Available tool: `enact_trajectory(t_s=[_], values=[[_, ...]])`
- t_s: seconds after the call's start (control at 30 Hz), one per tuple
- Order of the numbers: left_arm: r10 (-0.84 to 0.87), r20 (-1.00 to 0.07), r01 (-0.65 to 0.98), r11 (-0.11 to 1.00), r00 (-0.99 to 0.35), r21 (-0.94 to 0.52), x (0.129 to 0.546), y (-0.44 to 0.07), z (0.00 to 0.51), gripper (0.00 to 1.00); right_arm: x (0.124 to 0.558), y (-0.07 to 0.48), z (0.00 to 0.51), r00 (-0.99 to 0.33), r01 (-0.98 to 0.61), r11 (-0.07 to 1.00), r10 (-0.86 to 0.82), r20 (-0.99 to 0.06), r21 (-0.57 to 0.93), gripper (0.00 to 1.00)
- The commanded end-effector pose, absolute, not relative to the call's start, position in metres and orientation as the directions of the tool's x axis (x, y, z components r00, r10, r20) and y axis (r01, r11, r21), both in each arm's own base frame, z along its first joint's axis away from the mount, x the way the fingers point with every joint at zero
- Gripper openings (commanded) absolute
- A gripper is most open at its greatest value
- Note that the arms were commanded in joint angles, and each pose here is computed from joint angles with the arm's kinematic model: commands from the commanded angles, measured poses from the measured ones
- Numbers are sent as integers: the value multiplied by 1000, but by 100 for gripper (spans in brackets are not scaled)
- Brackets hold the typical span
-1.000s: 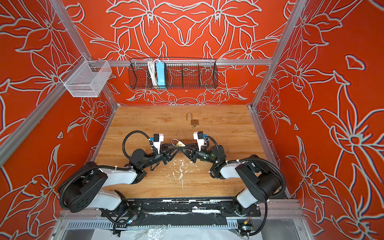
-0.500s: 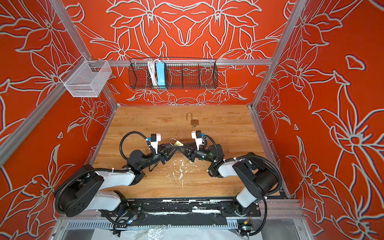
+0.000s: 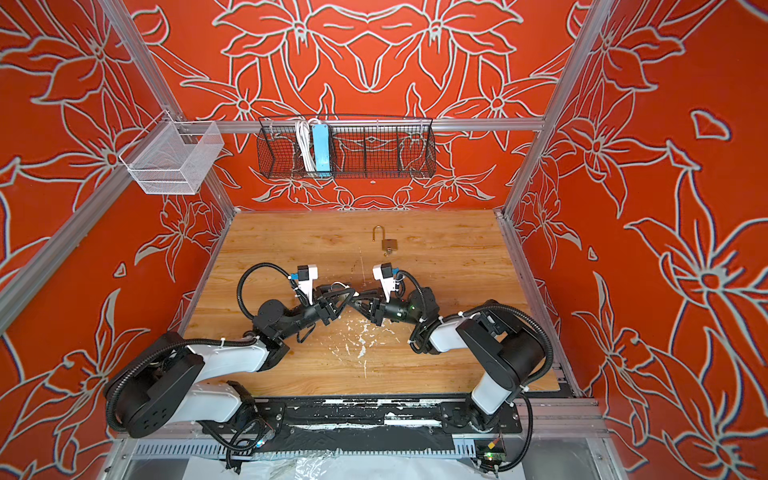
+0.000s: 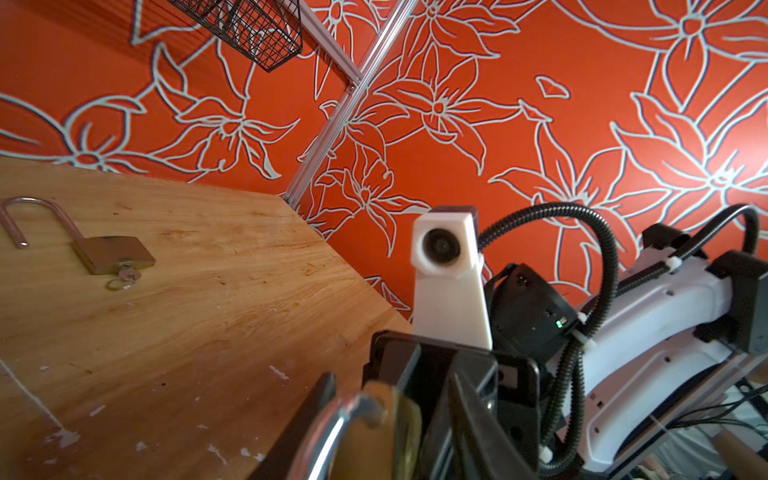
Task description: Unlock with the key
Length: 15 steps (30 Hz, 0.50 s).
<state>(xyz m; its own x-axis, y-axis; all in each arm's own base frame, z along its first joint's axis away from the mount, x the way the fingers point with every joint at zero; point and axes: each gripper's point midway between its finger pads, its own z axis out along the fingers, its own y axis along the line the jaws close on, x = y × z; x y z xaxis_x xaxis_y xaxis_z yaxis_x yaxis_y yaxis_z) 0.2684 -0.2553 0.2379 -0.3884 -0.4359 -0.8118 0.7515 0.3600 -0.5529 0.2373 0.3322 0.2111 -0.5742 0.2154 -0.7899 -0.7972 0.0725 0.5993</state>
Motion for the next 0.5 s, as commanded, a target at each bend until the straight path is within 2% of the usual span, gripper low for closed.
enact_trajectory(t_s=[0.0, 0.13, 0.3, 0.47], values=[[-473, -836, 802, 364, -278, -473, 260, -248, 261, 49, 236, 335, 212, -578, -797, 64, 207, -789, 600, 0], [-455, -844, 809, 360, -282, -465, 260, -247, 257, 48, 236, 331, 214, -569, -800, 77, 221, -792, 596, 0], [-405, -847, 835, 281, -343, -472, 253, -260, 253, 48, 240, 324, 216, -559, -796, 107, 249, -791, 596, 0], [-382, -843, 818, 286, -380, -499, 257, -262, 238, 48, 242, 308, 224, -524, -800, 149, 297, -798, 581, 0]])
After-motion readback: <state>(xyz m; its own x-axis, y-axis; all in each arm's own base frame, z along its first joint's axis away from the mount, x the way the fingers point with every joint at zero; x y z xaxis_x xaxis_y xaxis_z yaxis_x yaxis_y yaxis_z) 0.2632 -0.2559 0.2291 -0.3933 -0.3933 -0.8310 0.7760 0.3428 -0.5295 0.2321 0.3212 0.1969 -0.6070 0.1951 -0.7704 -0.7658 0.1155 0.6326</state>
